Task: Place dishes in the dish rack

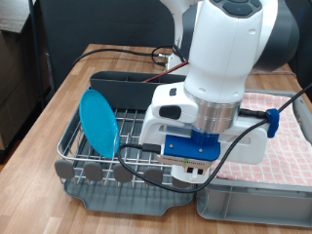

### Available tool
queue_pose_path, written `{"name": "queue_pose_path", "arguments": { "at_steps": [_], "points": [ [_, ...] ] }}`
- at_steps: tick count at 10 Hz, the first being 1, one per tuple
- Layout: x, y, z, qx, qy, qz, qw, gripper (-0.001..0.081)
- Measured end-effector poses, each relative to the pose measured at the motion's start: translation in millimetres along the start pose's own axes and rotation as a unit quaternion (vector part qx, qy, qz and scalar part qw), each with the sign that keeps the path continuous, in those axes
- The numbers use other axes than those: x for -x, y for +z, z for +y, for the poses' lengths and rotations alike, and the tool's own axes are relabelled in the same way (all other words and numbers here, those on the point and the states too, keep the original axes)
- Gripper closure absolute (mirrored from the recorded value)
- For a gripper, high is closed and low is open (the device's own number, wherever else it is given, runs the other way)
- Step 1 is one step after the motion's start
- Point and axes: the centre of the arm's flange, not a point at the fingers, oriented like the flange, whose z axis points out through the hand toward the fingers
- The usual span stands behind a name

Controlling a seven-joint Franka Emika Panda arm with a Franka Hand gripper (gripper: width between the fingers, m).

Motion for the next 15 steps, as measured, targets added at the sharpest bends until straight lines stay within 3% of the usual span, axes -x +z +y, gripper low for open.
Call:
{"name": "queue_pose_path", "arguments": {
  "at_steps": [9, 10, 11, 13, 14, 15],
  "points": [
    [-3, 17, 1, 0.002, 0.005, -0.003, 1.0000, 0.0734],
    [-4, 17, 1, 0.002, 0.005, -0.003, 1.0000, 0.0558],
    [-4, 17, 1, 0.002, 0.005, -0.003, 1.0000, 0.0558],
    [0, 13, -2, -0.002, 0.011, -0.023, 0.9997, 0.0234],
    [2, 5, -5, -0.004, 0.014, -0.044, 0.9989, 0.0234],
    [2, -5, -7, -0.006, 0.016, -0.058, 0.9982, 0.0070]
  ]
}}
